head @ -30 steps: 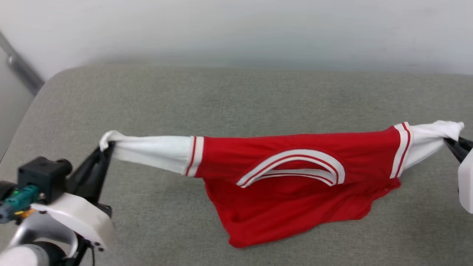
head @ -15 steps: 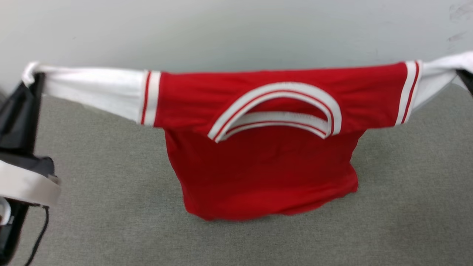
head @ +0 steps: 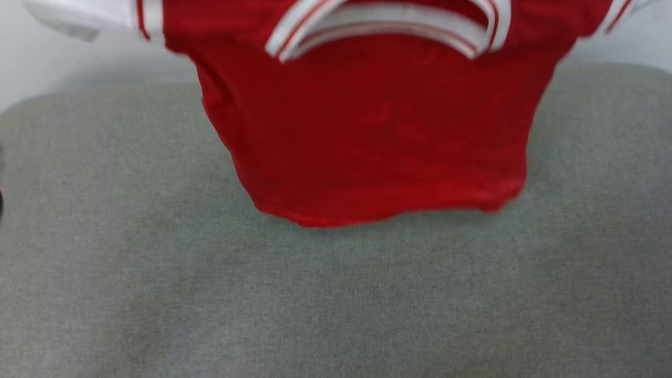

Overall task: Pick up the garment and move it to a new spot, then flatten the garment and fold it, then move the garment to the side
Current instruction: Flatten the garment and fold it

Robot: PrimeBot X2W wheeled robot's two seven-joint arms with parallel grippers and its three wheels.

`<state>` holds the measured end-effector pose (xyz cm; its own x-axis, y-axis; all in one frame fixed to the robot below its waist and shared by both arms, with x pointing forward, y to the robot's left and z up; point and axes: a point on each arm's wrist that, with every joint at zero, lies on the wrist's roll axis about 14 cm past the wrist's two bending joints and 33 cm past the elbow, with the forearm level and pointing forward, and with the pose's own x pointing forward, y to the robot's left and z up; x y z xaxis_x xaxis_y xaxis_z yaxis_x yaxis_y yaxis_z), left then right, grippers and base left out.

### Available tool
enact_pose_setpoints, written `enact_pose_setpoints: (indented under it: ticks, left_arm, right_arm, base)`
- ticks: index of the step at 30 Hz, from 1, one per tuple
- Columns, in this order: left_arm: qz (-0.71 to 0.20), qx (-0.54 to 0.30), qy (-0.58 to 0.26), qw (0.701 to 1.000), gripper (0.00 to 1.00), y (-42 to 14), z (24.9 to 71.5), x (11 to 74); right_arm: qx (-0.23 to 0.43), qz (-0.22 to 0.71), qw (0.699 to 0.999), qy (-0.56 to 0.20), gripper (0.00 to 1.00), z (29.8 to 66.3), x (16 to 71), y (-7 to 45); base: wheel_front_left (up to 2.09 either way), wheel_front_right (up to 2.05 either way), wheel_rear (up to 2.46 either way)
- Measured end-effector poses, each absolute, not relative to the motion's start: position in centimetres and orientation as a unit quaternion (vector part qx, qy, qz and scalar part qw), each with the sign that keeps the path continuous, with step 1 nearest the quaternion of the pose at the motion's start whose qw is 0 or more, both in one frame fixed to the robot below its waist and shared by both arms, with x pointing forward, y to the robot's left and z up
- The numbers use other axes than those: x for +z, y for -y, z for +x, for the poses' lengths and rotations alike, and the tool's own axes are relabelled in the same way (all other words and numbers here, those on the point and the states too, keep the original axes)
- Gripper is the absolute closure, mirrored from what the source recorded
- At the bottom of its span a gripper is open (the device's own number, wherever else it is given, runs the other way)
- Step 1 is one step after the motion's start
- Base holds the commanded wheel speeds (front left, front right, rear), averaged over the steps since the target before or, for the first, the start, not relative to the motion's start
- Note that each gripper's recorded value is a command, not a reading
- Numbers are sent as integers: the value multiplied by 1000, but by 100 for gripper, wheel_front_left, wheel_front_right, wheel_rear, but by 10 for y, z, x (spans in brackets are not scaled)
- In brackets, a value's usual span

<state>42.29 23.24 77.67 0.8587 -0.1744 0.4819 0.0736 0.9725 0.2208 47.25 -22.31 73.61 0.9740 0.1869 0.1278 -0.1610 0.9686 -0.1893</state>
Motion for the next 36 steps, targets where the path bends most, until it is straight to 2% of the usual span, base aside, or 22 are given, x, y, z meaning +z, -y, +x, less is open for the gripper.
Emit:
enact_pose_setpoints:
  ticks: [9, 20, 29, 32, 36]
  left_arm:
    - [106, -74, 279, 952, 100, -232, 518, 789]
    - [116, -30, 299, 947, 100, -248, 632, 788]
    - [99, -10, 256, 962, 100, -261, 687, 716]
    - [88, -18, 227, 970, 100, -261, 690, 686]
    - [86, -26, 170, 981, 100, -260, 682, 640]
  right_arm:
    - [65, -125, 986, 87, 100, 555, 741, 232]
    - [48, -145, 980, 128, 100, 662, 737, 220]
    - [65, -148, 982, 95, 100, 727, 662, 196]
    - [76, -133, 985, 74, 100, 736, 632, 187]
    - [84, -108, 990, 25, 100, 730, 591, 184]
  base:
    - [0, 0, 0]
    - [0, 0, 0]
    - [0, 0, 0]
    - [0, 0, 0]
    - [0, 0, 0]
